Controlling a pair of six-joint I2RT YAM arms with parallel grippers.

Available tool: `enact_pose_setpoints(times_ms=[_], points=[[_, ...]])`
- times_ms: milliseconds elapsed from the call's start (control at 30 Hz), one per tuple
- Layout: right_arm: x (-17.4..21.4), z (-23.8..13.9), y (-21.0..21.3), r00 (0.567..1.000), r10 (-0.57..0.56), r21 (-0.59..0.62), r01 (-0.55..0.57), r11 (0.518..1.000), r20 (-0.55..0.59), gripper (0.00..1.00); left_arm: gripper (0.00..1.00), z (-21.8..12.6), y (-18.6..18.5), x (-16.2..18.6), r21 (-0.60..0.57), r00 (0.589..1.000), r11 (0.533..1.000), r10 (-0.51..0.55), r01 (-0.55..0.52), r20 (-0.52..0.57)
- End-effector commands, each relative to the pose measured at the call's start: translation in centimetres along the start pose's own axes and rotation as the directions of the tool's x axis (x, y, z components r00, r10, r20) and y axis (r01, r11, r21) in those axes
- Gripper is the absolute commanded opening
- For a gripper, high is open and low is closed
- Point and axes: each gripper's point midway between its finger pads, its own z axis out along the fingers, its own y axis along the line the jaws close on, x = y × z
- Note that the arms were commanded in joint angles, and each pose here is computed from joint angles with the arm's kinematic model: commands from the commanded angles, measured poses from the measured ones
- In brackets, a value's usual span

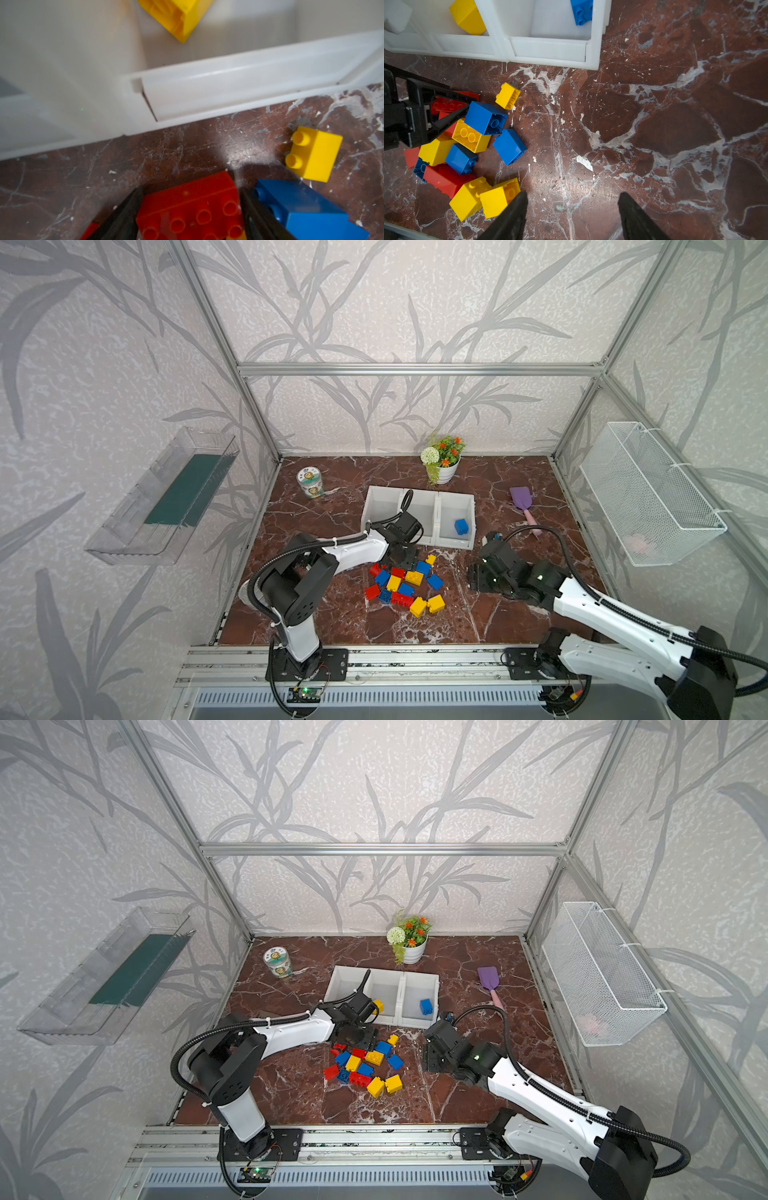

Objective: Sort the legos into containers by color
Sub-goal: 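Carry the red brick with the left gripper into the compartment nearest it and release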

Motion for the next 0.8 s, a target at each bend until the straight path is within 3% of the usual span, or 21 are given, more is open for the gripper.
enact_pose_setpoints(times_ms=[0,200,467,633,767], points=[[0.1,0.0,-0.3,1.0,0.016,0.008,-0.016,1.0,0.013,0.7,0.67,0.0,0.8,1.3,-0.048,0.999,0.998,0.025,-0.027,-0.043],[0.0,-0.1,-0.2,1.0,0.016,0.008,-0.016,1.0,0.017,0.7,0.53,-0.7,0.4,1.1,-0.019,0.999,0.999,0.035,-0.036,-0.022],[-0.2,-0.6,-0.4,1.0,0.011,0.018,-0.012,1.0,0.027,0.7,0.52,-5.7,1.7,-2.8,-0.087,0.994,0.996,0.026,-0.017,0.103],[-0.3,-0.7,-0.4,0.999,0.012,0.015,-0.013,1.0,0.032,0.7,0.52,-9.8,3.7,-6.6,-0.111,0.972,0.994,0.014,0.012,0.233],[-0.5,-0.6,0.0,0.999,0.007,0.009,-0.007,1.0,0.033,0.7,0.52,-11.0,6.2,-9.8,-0.095,0.941,0.991,-0.053,0.09,0.334]])
